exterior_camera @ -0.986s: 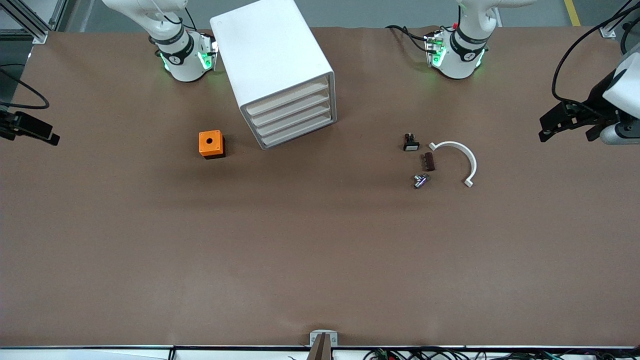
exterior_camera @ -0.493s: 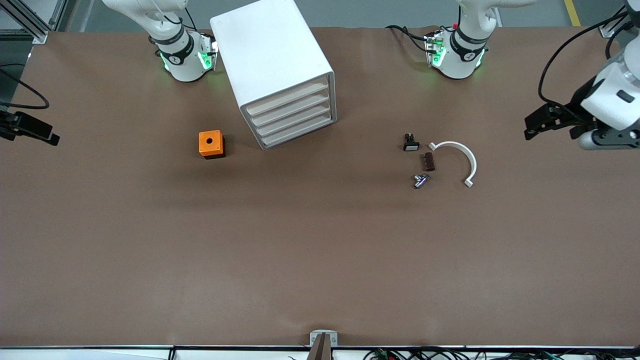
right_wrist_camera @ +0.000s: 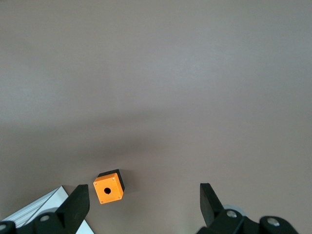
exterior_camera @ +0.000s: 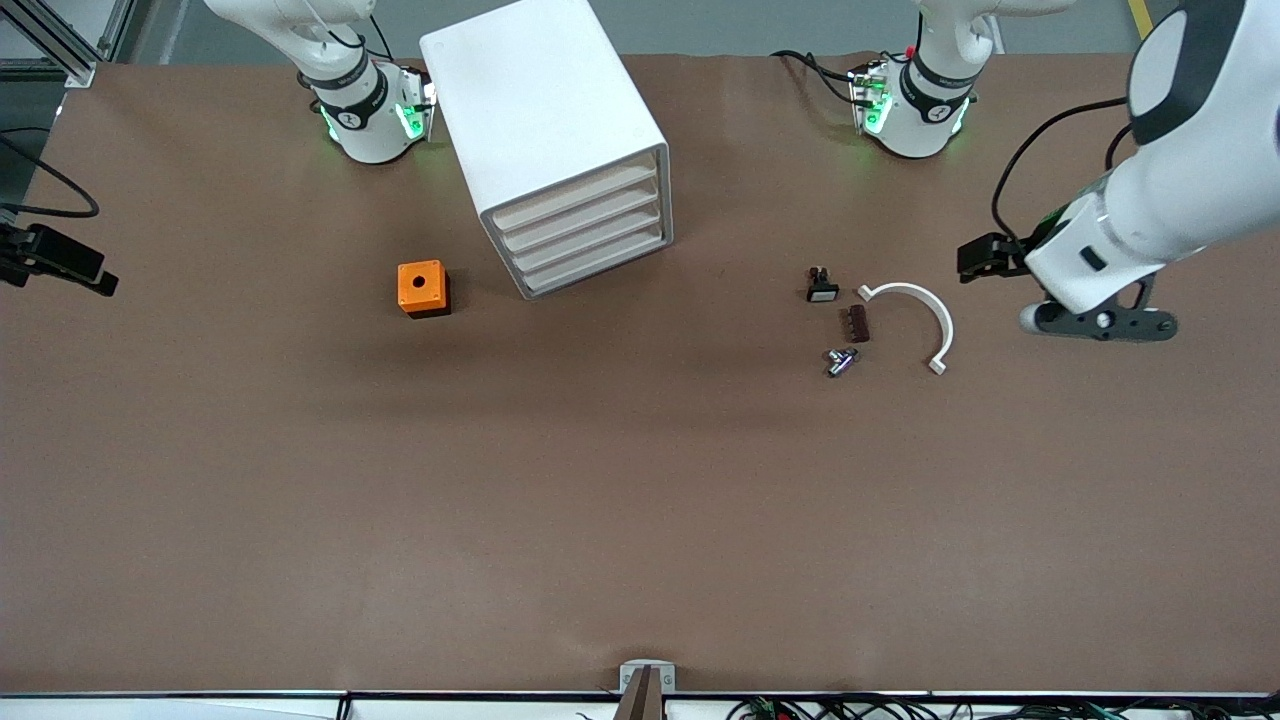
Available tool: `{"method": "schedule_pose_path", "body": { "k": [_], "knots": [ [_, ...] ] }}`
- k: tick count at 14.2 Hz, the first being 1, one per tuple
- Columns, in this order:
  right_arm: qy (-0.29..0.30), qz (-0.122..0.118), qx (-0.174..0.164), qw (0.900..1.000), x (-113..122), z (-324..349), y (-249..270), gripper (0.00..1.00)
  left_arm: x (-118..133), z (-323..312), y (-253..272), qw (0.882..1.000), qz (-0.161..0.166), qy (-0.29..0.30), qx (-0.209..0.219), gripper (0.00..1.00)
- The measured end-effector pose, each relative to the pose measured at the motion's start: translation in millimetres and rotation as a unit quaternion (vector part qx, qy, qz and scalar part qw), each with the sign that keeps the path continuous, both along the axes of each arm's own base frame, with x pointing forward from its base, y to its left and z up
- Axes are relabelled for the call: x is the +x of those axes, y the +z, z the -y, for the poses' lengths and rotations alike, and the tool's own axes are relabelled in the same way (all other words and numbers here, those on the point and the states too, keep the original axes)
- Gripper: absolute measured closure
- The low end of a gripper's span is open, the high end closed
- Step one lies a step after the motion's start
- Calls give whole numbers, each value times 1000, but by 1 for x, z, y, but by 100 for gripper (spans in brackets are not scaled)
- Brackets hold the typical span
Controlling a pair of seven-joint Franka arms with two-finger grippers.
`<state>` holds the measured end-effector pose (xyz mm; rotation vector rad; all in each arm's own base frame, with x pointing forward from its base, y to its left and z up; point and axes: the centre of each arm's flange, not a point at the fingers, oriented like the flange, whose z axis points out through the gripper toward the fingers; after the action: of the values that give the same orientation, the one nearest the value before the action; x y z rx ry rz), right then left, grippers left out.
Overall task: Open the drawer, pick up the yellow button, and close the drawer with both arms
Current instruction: 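Move the left gripper toward the white drawer cabinet, then grasp the drawer front of the cabinet with the left gripper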
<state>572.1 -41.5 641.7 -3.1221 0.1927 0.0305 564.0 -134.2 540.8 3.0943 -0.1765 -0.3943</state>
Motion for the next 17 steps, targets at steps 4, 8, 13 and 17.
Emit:
{"method": "schedule_pose_path", "body": {
  "k": [4, 8, 13, 17],
  "knots": [
    [-15, 13, -1, 1000, 4, -2, 1, 0, -3, 28, -35, 997, -65, -16, -41, 0],
    [-36, 23, -1, 999, 12, -22, -3, 0, -11, 66, -62, 985, -119, -28, -124, 0],
    [-64, 30, -1, 997, 22, -41, -11, 0, -9, 102, -98, 961, -132, -81, -228, 0],
    [-72, 35, 3, 997, 26, -44, -13, 0, -23, 144, -137, 934, -133, -119, -309, 0]
  ]
}}
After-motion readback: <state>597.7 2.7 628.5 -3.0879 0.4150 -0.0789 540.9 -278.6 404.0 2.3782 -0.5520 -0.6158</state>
